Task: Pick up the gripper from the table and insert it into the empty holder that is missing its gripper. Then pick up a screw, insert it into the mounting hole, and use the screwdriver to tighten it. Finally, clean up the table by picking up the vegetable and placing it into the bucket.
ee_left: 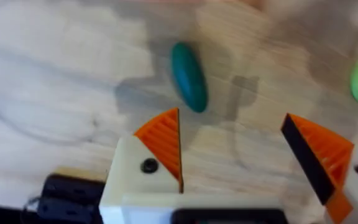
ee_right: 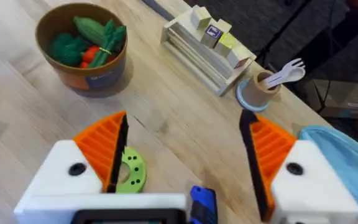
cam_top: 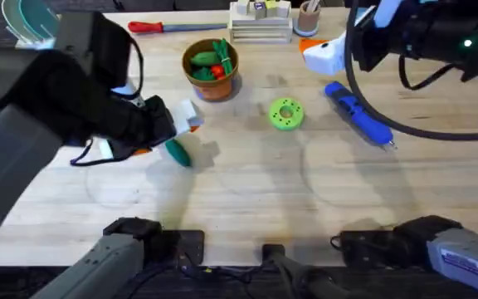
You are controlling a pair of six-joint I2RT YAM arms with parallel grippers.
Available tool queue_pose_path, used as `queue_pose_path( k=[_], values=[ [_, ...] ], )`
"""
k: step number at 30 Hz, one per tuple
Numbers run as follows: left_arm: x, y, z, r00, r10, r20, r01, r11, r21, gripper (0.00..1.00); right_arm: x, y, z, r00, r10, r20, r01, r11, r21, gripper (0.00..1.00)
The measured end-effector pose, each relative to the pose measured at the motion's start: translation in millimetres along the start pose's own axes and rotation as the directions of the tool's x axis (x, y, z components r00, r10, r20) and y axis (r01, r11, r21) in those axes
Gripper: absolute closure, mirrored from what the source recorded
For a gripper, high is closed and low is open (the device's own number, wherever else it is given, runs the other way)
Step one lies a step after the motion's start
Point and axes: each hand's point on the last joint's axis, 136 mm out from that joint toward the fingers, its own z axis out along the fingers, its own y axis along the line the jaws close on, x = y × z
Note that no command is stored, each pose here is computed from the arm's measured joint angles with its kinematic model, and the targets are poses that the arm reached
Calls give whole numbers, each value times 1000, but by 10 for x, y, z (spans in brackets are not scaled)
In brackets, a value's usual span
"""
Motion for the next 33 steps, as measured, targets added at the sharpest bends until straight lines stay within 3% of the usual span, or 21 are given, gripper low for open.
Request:
queue_pose_path(
  k=[5,13,18,23,28,33],
  values=[
    [-82,74,180,986,-164,-15,162,983,-85,9,8,3,1,1000,1,-3,-1,1000,-1,7],
    [-93,141,475,953,-297,-67,280,940,-194,8,44,20,1,1000,5,-18,-5,1000,-8,8],
    [-95,164,637,938,-338,-77,314,922,-226,8,85,38,-1,999,9,-34,-10,1000,-15,7],
    [16,255,833,923,-373,-90,340,904,-257,8,96,43,-2,999,11,-39,-12,1000,-17,9],
    [74,304,956,918,-385,-90,352,899,-262,8,96,43,-2,999,11,-39,-11,1000,-17,9],
    [20,277,973,919,-387,-71,361,900,-244,164,97,43,-2,999,11,-39,-11,1000,-17,9]
  ],
)
